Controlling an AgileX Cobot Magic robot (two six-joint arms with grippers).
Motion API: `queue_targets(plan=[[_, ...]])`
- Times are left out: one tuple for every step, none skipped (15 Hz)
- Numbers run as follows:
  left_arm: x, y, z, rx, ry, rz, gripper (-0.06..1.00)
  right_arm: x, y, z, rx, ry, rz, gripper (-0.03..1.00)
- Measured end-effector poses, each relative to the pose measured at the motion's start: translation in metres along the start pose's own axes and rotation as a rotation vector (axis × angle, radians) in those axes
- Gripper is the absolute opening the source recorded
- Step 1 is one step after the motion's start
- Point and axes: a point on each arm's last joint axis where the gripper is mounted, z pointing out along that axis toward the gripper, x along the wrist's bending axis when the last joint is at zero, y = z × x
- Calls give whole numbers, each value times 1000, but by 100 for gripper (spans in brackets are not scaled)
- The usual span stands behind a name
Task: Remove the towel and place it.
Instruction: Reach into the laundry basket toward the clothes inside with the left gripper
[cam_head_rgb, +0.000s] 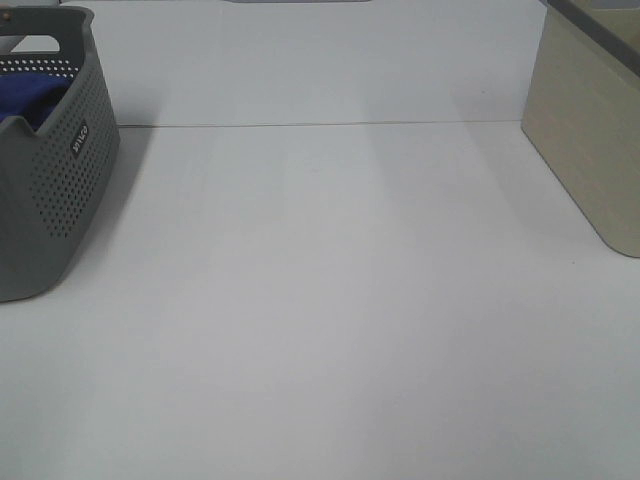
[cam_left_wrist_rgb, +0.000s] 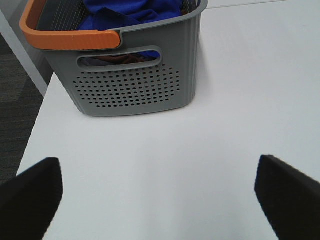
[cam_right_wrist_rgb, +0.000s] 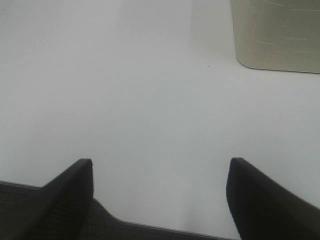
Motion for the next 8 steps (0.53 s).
queue_targets(plan=[[0,0,0,0,0,0,99,0,0,0,0,0,0,73],[0,0,0,0,0,0,99,0,0,0,0,0,0,73],[0,0,0,0,0,0,99,0,0,0,0,0,0,73],[0,0,0,0,0,0,99,0,0,0,0,0,0,73],[0,0,0,0,0,0,99,0,0,0,0,0,0,73],[0,0,0,0,0,0,99,0,0,0,0,0,0,73],[0,0,0,0,0,0,99,0,0,0,0,0,0,73],[0,0,0,0,0,0,99,0,0,0,0,0,0,73]])
